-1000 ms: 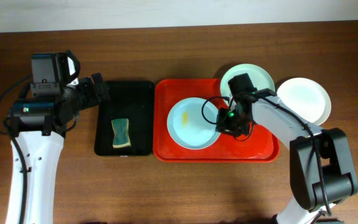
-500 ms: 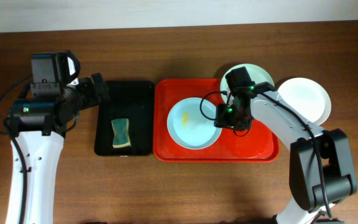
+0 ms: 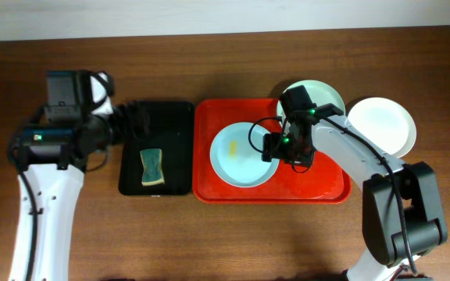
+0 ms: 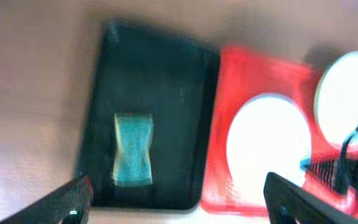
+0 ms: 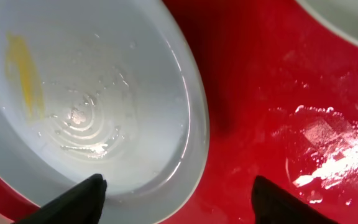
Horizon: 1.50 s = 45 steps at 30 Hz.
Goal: Clean dirty plates on tray and stack at the side
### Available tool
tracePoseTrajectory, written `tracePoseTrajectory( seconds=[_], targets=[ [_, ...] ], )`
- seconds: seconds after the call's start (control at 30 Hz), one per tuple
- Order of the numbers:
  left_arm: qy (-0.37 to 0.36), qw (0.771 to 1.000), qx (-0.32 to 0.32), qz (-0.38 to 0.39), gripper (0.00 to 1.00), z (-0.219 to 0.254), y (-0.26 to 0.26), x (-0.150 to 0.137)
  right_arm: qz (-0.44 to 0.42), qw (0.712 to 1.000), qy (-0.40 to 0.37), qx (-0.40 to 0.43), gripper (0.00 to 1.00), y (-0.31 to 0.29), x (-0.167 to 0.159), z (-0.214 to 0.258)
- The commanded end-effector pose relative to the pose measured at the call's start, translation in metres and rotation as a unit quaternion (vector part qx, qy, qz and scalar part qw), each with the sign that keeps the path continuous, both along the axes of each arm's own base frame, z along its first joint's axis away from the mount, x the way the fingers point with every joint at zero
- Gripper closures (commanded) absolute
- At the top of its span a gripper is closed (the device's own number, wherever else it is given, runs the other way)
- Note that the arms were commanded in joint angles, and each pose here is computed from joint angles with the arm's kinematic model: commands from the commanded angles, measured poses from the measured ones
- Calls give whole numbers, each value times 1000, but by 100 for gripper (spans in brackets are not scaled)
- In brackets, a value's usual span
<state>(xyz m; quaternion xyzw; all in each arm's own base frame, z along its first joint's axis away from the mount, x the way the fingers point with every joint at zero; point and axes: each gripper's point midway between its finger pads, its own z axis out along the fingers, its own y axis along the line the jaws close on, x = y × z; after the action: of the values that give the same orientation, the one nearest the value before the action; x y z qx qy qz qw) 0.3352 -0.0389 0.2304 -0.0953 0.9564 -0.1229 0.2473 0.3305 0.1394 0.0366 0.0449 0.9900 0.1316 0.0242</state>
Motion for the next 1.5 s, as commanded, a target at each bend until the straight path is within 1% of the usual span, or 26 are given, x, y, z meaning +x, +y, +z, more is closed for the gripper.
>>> tracePoseTrajectory(
  seconds=[0.0, 0.03, 0.07, 0.13, 0.17, 0.2, 0.23, 0.27, 0.33, 0.37, 0.57, 0.6, 0.7, 0.9, 1.0, 1.07, 1.17, 1.47],
  targets=[
    [96, 995, 24, -33, 1, -64, -19, -29, 2, 1000, -3, 0, 32, 3, 2, 2],
    [114, 992, 41, -36, 1, -80, -18, -36, 2, 1000, -3, 0, 33, 3, 2, 2],
    [116, 991, 53, -34, 1, -86, -16, -35, 2, 1000, -3, 0, 32, 3, 2, 2],
    [114, 991, 52, -34, 2, -90, -17, -31, 2, 1000, -3, 0, 32, 3, 2, 2],
    [116, 991, 53, -34, 6, -92, -17, -29, 2, 1000, -3, 0, 32, 3, 2, 2],
    [117, 990, 59, -44, 30, -96, -17, -28, 2, 1000, -1, -1, 32, 2, 1, 2],
    [118, 990, 67, -45, 49, -100, -15, -25, 2, 1000, 1, -1, 32, 2, 0, 2],
    [120, 989, 75, -41, 53, -104, -12, -23, 2, 1000, 1, -2, 32, 2, 0, 2],
    [135, 986, 97, -24, 54, -116, -3, -21, 2, 1000, 2, -2, 32, 2, 0, 2],
    [143, 984, 107, -21, 57, -123, 0, -21, 2, 1000, 2, -2, 32, 2, 0, 2],
    [186, 975, 116, -24, 58, -169, 0, -8, 2, 1000, 1, -5, 32, 1, 0, 1],
    [193, 974, 118, -23, 61, -179, 0, -5, 2, 1000, 1, -5, 32, 1, 0, 1],
    [195, 971, 139, -16, 61, -189, 8, 0, 2, 1000, 1, -5, 32, 1, 0, 1],
    [190, 971, 145, -14, 72, -192, 9, 3, 2, 1000, 0, -5, 31, 1, 1, 2],
    [193, 970, 145, -15, 74, -199, 9, -1, 2, 1000, -1, -5, 32, 1, 1, 2],
    [195, 970, 143, -16, 74, -204, 9, -4, 2, 1000, -1, -5, 31, 1, 1, 2],
    [202, 971, 124, -23, 74, -209, 2, -9, 1, 1000, -1, -5, 31, 1, 1, 2],
    [216, 968, 128, -24, 68, -219, 4, -12, 2, 1000, -1, -5, 31, 1, 1, 2]
  ],
)
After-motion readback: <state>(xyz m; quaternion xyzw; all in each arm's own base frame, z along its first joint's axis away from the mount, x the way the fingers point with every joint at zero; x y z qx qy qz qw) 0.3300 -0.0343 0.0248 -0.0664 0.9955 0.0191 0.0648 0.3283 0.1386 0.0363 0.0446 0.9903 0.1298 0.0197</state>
